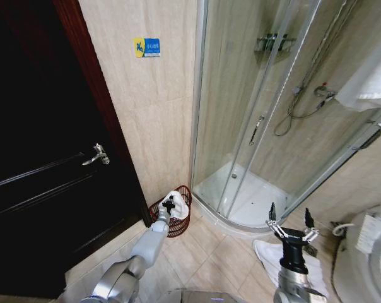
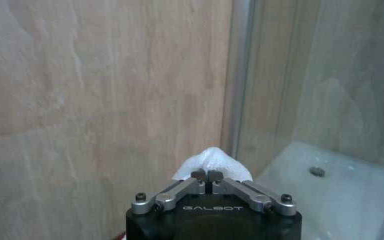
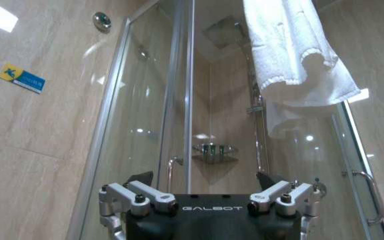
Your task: Discard the used towel into the hamper.
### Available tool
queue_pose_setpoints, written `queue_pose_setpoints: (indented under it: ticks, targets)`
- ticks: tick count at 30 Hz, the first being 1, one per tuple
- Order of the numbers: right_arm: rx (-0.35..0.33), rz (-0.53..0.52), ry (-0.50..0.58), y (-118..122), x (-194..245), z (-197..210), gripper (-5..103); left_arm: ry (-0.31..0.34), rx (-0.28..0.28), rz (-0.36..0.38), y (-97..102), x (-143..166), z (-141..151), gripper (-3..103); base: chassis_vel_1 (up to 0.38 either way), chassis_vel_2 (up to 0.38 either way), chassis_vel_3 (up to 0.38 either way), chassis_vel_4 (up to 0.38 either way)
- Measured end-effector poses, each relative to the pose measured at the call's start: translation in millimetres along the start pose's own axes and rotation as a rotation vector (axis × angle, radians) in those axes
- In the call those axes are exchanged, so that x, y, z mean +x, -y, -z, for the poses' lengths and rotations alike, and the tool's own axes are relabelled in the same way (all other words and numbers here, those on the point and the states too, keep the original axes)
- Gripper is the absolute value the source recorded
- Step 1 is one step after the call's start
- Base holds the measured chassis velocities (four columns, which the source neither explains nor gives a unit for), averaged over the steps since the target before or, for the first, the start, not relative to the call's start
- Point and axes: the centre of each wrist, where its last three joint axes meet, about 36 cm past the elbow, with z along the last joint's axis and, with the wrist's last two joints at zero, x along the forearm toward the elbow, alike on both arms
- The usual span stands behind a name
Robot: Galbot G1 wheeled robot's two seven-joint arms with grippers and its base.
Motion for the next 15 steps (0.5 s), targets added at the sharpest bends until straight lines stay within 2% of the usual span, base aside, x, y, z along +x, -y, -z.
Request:
queue_pose_setpoints:
  ticks: [15]
  targets:
    - [-0.006, 0.001, -0.017, -6, 6, -4, 100, -0.106, -0.029, -0.011, 10.5, 5, -17, 0, 0.0, 0.0, 0.0, 0.0]
